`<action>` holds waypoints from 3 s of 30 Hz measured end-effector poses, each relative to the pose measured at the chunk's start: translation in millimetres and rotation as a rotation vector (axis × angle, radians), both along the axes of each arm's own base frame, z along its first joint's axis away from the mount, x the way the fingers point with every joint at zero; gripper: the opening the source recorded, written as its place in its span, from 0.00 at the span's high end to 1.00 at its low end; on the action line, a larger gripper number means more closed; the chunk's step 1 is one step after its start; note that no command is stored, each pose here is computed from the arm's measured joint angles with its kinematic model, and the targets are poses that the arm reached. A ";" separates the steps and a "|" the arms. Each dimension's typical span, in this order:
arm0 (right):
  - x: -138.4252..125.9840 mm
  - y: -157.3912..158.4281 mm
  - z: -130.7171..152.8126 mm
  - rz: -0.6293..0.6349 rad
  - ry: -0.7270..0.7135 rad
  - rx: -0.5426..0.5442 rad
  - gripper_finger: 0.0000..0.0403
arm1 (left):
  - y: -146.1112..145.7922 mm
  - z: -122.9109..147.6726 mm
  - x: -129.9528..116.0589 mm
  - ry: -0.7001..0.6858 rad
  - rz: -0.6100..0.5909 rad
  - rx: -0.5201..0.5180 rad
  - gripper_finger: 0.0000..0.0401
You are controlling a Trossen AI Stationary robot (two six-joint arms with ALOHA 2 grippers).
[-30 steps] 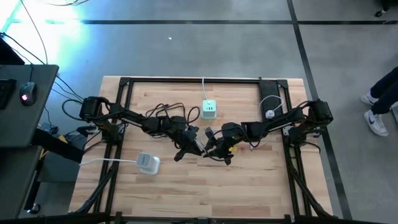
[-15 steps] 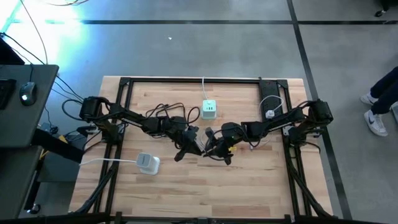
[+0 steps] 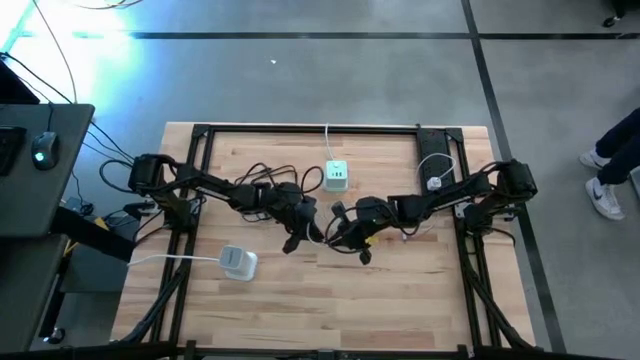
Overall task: Insert USB
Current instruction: Insert the white charger cable into the light green outlet extension
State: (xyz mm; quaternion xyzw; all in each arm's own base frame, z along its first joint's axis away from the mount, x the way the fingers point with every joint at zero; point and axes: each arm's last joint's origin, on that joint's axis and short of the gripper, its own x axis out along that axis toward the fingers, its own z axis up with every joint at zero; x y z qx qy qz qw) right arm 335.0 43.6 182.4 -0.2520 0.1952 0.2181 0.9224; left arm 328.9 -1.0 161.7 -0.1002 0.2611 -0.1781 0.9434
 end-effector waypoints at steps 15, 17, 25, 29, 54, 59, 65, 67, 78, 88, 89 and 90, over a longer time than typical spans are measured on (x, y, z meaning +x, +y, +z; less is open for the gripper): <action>0.6 -19.6 3.7 -0.325 0.033 0.104 1.00 | -24.7 0.6 2.0 -0.091 0.170 0.497 0.91; 0.8 -22.6 4.1 -0.351 0.027 0.097 1.00 | -23.3 1.1 2.2 -0.087 0.224 0.519 0.91; -6.9 -25.4 16.3 -0.455 0.019 0.074 1.00 | -15.7 -1.6 0.0 -0.018 0.389 0.597 0.91; -7.4 -28.9 17.4 -0.504 0.024 0.127 1.00 | -14.1 0.9 0.9 -0.035 0.454 0.618 0.89; -8.1 -30.6 15.3 -0.455 0.049 0.111 0.99 | -23.8 7.8 4.9 -0.136 0.376 0.540 0.99; -9.3 -25.4 13.9 -0.199 0.059 0.041 0.90 | -20.9 7.0 5.8 -0.145 0.209 0.379 1.00; -10.5 -21.1 13.6 0.035 0.018 -0.056 0.76 | -16.1 7.2 5.5 -0.140 0.064 0.208 1.00; -10.6 -20.3 13.9 0.095 -0.011 -0.110 0.74 | -15.7 7.3 5.2 -0.138 0.037 0.177 1.00; -6.2 -15.0 24.4 0.217 -0.167 -0.126 0.73 | -18.2 10.3 5.2 -0.157 -0.059 0.075 1.00; -1.8 -10.2 18.1 0.250 -0.192 -0.148 0.72 | -18.7 11.4 5.5 -0.167 -0.063 0.068 1.00; -1.9 -10.2 18.0 0.253 -0.194 -0.154 0.72 | -18.7 11.3 5.5 -0.166 -0.063 0.067 1.00; -1.8 -10.2 18.2 0.255 -0.198 -0.159 0.72 | -18.7 11.3 5.5 -0.166 -0.063 0.067 1.00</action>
